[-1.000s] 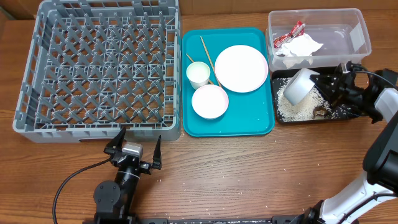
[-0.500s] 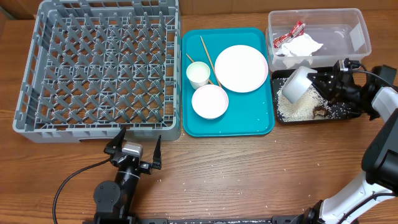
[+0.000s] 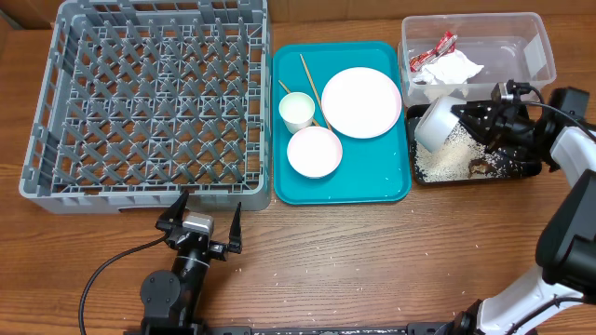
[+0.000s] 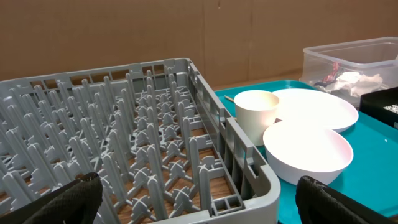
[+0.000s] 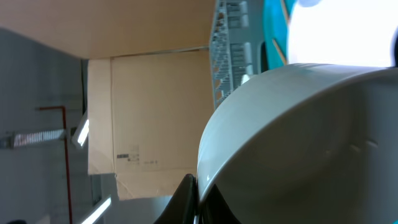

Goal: Sort waste into correct bins and load items into the dishwasher
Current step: 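Tip the small bowl over the black tray to dump the scraps, then return the emptied bowl to the teal tray and release it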

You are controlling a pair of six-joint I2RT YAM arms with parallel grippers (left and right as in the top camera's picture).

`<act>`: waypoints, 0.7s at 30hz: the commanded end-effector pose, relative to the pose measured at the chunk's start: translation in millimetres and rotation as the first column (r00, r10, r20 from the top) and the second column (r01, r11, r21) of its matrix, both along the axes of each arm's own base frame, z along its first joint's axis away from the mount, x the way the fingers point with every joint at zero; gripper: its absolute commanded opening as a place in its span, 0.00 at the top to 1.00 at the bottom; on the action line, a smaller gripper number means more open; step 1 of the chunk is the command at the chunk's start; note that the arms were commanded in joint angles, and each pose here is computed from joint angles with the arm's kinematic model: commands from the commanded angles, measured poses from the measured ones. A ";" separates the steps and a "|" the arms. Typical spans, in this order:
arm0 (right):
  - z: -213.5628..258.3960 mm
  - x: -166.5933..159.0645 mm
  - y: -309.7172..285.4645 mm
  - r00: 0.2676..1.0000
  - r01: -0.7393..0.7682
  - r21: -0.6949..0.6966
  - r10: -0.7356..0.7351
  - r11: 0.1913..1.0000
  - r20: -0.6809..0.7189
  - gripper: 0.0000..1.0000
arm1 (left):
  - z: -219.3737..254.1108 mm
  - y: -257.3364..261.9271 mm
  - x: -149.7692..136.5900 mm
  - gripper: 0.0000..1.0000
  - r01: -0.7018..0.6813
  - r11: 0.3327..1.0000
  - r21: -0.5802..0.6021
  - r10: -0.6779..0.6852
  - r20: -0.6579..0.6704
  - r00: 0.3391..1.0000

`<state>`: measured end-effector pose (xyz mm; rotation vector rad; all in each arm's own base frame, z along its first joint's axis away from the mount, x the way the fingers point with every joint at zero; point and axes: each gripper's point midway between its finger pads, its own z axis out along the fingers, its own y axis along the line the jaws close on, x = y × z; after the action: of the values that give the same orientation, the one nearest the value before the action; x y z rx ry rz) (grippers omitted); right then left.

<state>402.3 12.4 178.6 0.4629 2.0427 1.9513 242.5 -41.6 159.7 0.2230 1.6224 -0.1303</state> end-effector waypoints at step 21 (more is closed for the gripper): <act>-4.7 -6.4 88.7 0.992 -0.112 -0.300 0.091 0.947 -0.083 0.96 | 0.3 0.3 -0.3 0.00 0.002 1.000 0.019 -0.002 0.010 1.000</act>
<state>398.4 82.7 177.6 0.4013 2.2452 1.9450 242.5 -41.6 159.7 0.2230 1.6224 -0.1303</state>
